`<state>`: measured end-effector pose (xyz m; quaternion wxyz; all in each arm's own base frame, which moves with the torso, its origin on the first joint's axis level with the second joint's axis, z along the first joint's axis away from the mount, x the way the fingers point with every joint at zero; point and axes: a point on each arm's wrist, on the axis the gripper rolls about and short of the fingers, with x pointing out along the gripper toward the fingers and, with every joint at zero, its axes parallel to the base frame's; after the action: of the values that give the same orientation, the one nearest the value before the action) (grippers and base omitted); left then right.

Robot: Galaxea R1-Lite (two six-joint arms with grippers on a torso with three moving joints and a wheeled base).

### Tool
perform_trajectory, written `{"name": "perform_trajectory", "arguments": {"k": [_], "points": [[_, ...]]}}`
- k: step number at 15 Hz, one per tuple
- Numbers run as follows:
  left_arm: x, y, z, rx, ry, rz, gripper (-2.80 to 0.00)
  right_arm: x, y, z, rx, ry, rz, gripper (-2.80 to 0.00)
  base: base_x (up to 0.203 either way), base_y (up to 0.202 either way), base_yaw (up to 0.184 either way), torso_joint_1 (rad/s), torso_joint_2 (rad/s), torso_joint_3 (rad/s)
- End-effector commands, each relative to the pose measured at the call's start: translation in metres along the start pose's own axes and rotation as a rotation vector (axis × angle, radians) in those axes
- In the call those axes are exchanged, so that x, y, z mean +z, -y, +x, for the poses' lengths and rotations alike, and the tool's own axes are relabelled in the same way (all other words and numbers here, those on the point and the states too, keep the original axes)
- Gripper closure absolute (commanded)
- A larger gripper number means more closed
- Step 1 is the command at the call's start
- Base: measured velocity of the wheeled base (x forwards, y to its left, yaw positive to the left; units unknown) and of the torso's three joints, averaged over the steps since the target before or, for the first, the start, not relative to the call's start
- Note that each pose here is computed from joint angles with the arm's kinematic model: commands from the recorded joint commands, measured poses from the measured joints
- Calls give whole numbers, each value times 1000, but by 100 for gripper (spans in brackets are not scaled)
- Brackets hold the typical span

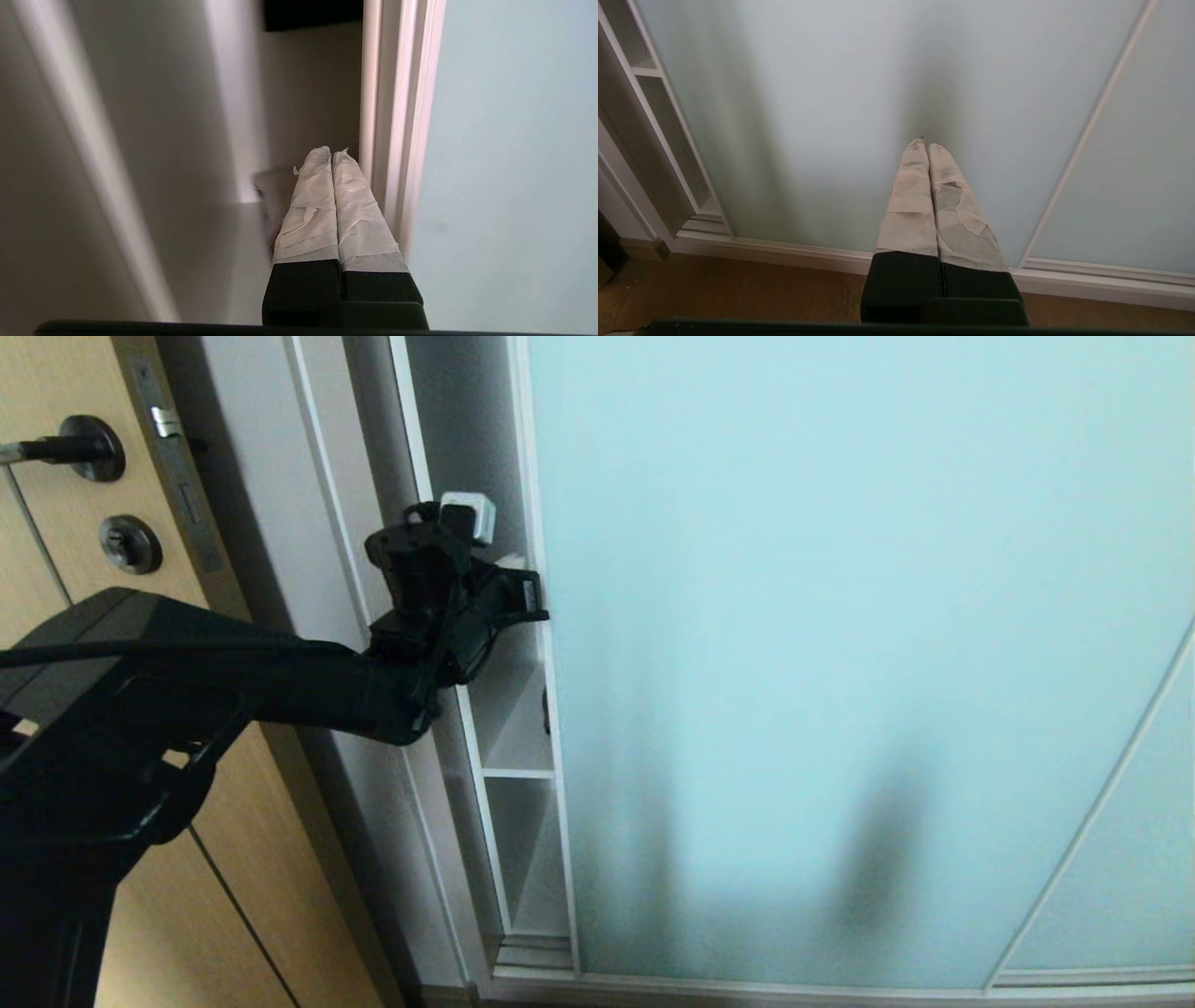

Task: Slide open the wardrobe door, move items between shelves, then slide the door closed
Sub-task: Open the door

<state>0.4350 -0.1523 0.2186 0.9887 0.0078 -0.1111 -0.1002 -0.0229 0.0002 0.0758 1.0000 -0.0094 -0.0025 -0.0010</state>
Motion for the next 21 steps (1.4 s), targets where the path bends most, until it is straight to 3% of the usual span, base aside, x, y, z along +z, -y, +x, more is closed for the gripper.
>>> {"name": "perform_trajectory", "arguments": {"k": [1, 3, 13, 18, 21], "points": [[-1, 27, -4, -52, 7, -13, 0, 0, 0, 0, 0, -2, -1, 0, 0, 0, 0, 0, 0, 0], [-4, 54, -8, -96, 4, -18, 0, 0, 0, 0, 0, -1, 0, 0, 0, 0, 0, 0, 0, 0], [-5, 149, -31, -284, 26, -55, 0, 0, 0, 0, 0, 0, 0, 0, 0, 0, 0, 0, 0, 0], [-24, 185, -39, -333, 15, -64, 0, 0, 0, 0, 0, 0, 0, 0, 0, 0, 0, 0, 0, 0], [-5, 180, -42, -280, 76, -87, 0, 0, 0, 0, 0, -1, 0, 0, 0, 0, 0, 0, 0, 0]]}}
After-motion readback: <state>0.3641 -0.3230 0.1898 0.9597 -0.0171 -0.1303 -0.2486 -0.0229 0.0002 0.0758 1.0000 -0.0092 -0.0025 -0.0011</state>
